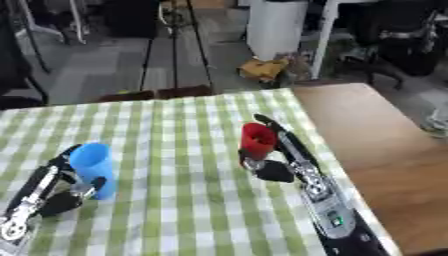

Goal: Pour the contents of one cup into another cup.

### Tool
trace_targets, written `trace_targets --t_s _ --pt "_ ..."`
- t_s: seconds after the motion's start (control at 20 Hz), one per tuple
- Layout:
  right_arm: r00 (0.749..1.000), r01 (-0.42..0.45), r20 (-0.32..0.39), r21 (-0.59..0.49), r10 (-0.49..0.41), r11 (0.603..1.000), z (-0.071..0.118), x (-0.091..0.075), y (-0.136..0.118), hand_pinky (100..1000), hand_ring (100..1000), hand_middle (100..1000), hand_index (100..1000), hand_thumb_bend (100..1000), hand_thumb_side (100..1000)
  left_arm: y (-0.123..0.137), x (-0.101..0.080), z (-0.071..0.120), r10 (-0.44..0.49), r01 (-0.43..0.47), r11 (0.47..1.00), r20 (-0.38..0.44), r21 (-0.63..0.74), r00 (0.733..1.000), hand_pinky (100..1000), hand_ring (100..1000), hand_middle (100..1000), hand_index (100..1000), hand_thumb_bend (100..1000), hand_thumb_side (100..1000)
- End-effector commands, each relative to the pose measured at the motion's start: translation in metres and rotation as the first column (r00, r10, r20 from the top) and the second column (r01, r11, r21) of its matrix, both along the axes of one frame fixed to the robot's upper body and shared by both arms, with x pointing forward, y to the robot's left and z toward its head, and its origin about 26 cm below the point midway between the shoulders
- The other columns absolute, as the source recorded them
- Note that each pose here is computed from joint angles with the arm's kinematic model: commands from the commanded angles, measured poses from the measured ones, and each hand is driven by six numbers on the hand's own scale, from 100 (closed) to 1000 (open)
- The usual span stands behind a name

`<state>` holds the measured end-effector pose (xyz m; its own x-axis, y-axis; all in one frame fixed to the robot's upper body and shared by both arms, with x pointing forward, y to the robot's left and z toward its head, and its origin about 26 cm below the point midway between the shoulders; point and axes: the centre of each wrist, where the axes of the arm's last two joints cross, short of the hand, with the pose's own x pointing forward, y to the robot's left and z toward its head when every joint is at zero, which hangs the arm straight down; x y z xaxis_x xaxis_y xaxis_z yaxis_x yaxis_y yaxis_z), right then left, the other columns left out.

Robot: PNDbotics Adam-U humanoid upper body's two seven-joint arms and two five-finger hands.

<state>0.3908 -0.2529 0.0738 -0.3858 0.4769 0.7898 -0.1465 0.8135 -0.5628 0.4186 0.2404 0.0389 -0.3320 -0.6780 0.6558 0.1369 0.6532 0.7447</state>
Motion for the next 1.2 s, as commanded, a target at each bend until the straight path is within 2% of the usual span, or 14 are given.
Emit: trace_targets --t_s 0.05,0.35,0.85,1.0,1.05,1.2 --pt "0.999 -0.005 0.042 0.002 0.005 1.0 0.0145 0.0029 -0.0005 519 488 396 990 100 174 -0.0026 0.007 0.0139 -0.018 0.018 1.0 0.04 -0.012 0.999 613 708 746 967 528 566" --pt "0.999 -0.006 0.043 0.004 0.005 1.0 0.0149 0.0032 -0.0001 518 488 396 990 100 179 -0.0056 0.0089 0.0129 -0.035 0.036 0.999 0.04 -0.019 0.999 605 700 741 967 512 558" --pt "0.999 -0.008 0.045 0.008 0.007 1.0 0.0163 0.0036 0.0008 516 488 394 990 100 186 -0.0091 0.011 0.0085 -0.067 0.069 0.996 0.028 -0.063 0.997 565 669 718 969 403 521" --pt "0.999 -0.006 0.046 0.009 0.006 1.0 0.0167 0.0038 0.0008 515 485 394 989 100 188 -0.0097 0.0112 0.0068 -0.077 0.078 0.994 0.021 -0.079 0.997 561 666 716 970 362 508" --pt "0.999 -0.006 0.046 0.01 0.006 1.0 0.0168 0.0038 0.0009 515 483 393 989 100 187 -0.01 0.0112 0.0065 -0.08 0.081 0.993 0.02 -0.085 0.997 553 658 709 970 303 485" --pt "0.999 -0.006 0.046 0.011 0.006 1.0 0.017 0.0038 0.0011 514 481 393 989 100 193 -0.0102 0.0114 0.0057 -0.081 0.083 0.991 0.018 -0.106 0.997 526 630 690 966 226 462"
